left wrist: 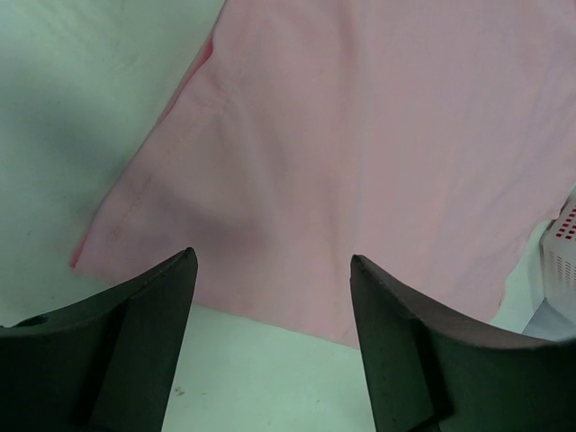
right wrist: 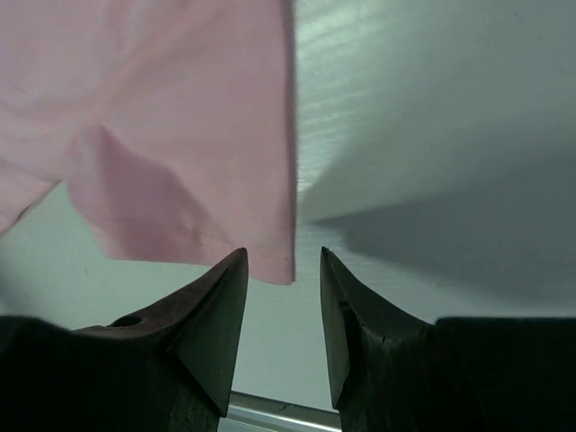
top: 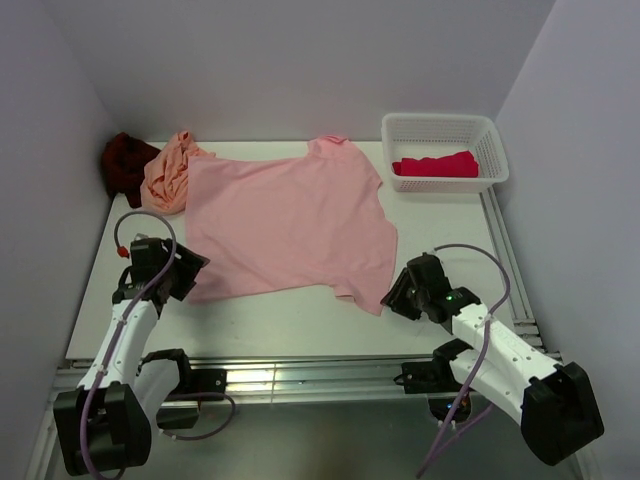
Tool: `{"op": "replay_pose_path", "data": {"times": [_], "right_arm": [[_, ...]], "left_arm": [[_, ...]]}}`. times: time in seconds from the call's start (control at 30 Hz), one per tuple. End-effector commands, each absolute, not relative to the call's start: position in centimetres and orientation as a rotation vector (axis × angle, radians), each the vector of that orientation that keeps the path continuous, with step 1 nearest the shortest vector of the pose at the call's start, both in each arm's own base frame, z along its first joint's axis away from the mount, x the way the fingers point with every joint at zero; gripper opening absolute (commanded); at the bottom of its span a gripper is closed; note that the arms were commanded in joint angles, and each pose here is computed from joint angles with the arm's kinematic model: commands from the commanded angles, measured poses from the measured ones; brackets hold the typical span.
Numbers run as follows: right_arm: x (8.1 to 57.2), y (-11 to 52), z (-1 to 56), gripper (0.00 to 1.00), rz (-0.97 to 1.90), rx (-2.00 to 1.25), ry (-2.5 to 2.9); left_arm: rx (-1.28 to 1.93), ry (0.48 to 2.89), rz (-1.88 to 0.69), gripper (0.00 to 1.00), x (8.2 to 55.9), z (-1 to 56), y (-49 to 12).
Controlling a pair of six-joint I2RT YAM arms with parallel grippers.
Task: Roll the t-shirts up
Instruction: Flatten the tshirt
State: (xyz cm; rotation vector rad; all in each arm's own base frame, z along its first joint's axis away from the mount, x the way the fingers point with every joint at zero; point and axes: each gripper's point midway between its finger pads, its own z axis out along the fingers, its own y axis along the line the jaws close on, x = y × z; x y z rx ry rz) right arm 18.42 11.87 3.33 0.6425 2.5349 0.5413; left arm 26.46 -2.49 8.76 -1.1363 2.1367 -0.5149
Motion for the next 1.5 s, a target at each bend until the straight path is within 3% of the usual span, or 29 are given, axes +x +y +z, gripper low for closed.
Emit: {"op": "replay_pose_path", "data": {"times": [0.0,0.73,0.77,0.87,0.97,1.47], "right_arm": [[19.1,12.2,3.6,0.45,0.586,0.706,2.457],[16.2,12.5,0.0,0.42,0.245,0.725,2.608],[16.1,12.6,-0.1,0.4,0.236,0.726,2.612],[15.9,12.8,-0.6,0.15,0.246,0.732,2.617],[16.0,12.5,-0.4,0.0,0.233,0.747,2.605],[16.6,10.6,2.0,0.0,0.155,0.751,2.516]], "left_arm": [[-1.145,2.097,-0.539,0.74,26.7,8.9,-2.6],[-1.244,2.09,-0.436,0.69,26.2,5.4,-1.1],[-1.243,2.089,-0.435,0.68,26.2,5.4,-1.0],[-1.251,2.078,-0.434,0.67,26.1,5.3,-0.8],[-1.26,2.072,-0.422,0.65,26.0,5.1,-0.5],[-1.312,2.072,-0.403,0.59,24.6,3.7,-0.5]]}}
